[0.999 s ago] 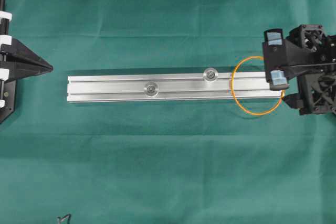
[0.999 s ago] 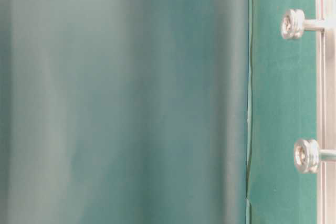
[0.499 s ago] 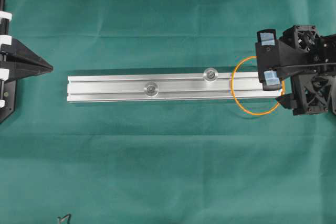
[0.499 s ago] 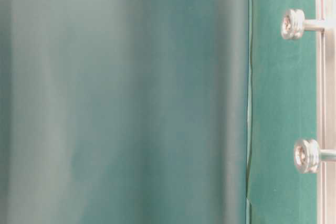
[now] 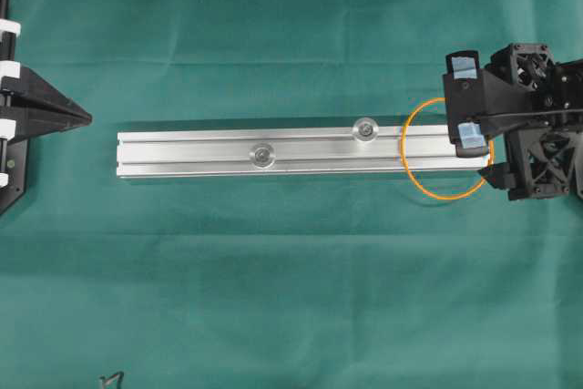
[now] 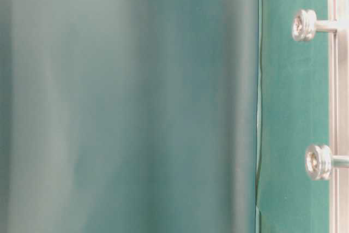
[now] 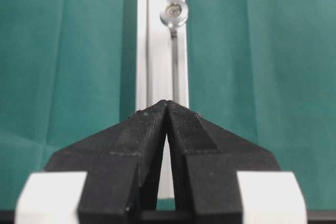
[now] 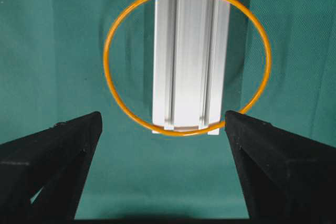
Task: Hook the rubber onto the shaft.
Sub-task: 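Lower the open right gripper over the orange band at the rail end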
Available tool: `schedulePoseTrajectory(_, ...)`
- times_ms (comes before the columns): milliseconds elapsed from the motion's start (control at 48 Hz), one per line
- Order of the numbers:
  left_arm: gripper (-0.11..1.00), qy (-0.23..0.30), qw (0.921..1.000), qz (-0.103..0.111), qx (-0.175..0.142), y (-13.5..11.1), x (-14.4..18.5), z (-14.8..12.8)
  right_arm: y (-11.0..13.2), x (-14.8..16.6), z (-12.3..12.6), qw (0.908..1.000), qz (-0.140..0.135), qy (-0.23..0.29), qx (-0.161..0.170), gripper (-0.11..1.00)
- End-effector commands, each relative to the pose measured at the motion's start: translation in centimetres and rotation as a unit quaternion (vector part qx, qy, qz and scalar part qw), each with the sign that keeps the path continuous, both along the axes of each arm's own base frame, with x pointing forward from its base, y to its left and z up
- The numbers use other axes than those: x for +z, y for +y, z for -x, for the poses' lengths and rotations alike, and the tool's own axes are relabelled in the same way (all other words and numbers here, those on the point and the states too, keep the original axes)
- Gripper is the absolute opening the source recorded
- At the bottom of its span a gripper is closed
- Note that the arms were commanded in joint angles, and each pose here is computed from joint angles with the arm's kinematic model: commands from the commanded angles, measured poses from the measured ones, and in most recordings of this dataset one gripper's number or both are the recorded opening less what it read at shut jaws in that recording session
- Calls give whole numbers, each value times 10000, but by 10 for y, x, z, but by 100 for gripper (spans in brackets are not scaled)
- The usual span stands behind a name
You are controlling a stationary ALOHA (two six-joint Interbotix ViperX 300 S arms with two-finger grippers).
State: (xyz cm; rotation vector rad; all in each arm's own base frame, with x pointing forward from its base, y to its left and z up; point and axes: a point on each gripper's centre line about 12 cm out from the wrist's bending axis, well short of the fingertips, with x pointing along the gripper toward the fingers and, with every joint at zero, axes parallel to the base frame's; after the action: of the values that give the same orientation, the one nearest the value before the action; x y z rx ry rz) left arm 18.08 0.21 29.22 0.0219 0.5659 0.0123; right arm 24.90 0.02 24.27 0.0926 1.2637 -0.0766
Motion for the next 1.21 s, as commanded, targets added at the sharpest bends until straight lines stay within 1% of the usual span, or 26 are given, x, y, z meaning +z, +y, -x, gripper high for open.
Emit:
schedulePoseTrajectory(0,2,-146,9999,-1,4,0,12,-3,1,10,-5,9998,-11,-184,-1,95)
schedulePoseTrajectory(271,2,-131,9999,-1,4,0,11,-3,1,10,-5,9998,-21,-184,-10,95)
schedulePoseTrajectory(499,2,-131,9999,-9,4,0,11,-3,5,6,-3,9998,-119,-137,14,95)
schedulePoseTrajectory(666,2,-131,9999,-1,4,0,11,-3,11,-4,-4,9998,-151,-119,112,95)
schedulePoseTrajectory(978,2,-131,9999,-1,12,0,11,-3,25,-30,-9,9990,-366,-154,195,95)
schedulePoseTrajectory(1186,2,-123,9999,-1,4,0,11,-3,33,-44,-13,9987,-382,-148,306,95)
